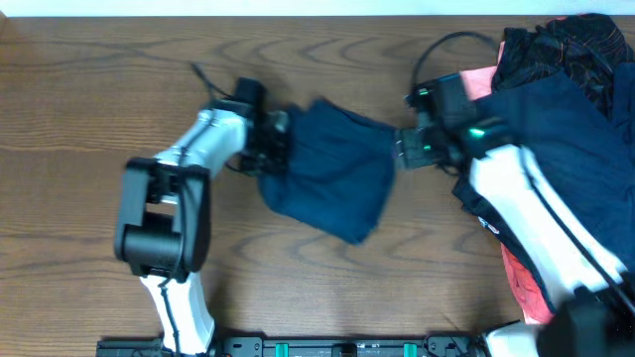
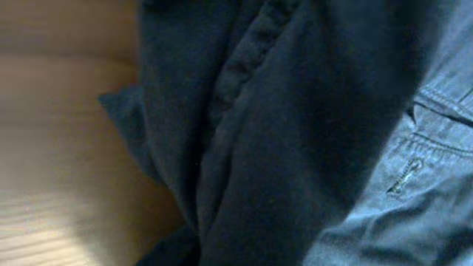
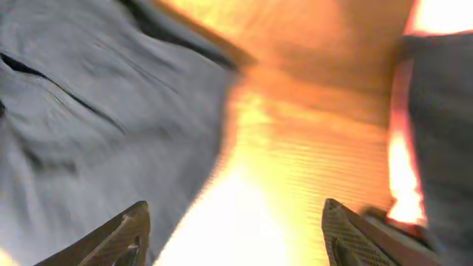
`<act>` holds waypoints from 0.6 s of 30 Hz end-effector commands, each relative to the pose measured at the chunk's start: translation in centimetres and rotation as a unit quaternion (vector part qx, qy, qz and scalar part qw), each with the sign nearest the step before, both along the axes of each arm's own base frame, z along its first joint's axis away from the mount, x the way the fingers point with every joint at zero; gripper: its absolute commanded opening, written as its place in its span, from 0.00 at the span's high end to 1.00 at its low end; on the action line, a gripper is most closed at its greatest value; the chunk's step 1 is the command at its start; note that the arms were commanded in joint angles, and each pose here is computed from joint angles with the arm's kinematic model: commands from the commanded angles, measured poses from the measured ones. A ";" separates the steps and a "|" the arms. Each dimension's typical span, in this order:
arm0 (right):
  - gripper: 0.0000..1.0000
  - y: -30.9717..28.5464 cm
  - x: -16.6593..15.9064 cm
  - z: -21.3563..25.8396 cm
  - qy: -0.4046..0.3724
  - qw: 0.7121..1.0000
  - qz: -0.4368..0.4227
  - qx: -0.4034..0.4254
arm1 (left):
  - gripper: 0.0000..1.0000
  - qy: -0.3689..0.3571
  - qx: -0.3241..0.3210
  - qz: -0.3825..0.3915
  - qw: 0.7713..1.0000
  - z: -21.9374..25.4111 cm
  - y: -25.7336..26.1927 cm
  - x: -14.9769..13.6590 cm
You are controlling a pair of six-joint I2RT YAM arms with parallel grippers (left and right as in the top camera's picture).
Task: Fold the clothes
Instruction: 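Carry the folded shorts to the far left with the left gripper and release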
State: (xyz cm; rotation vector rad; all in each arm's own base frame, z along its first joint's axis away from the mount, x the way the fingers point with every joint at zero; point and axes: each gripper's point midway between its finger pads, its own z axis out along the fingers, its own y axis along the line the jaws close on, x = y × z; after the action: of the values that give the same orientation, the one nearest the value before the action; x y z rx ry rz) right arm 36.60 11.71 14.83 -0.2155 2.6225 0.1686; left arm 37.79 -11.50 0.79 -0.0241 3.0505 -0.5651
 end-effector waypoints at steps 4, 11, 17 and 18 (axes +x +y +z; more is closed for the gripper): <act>0.27 -2.7 -0.9 4.2 -0.039 0.999 -0.027 0.005 | 0.94 -0.045 0.063 0.244 0.967 3.9 15.3 5.5; 0.27 -4.1 -2.0 3.7 -0.015 0.999 -0.041 -0.001 | 0.94 -0.029 0.046 0.485 0.873 4.9 29.1 3.1; 0.27 -4.0 -1.9 3.8 -0.018 0.999 -0.041 -0.001 | 0.94 0.021 -0.006 0.627 0.779 4.8 35.2 -1.5; 0.27 -4.0 -1.9 3.8 -0.018 0.999 -0.041 -0.001 | 0.92 0.027 -0.020 0.631 0.775 4.9 35.3 -1.9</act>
State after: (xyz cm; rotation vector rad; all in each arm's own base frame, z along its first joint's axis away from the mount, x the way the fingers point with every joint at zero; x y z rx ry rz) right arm 34.32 8.47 18.09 -0.1259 2.6079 0.1454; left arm 35.99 23.44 4.20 -1.7392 2.3472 -0.3393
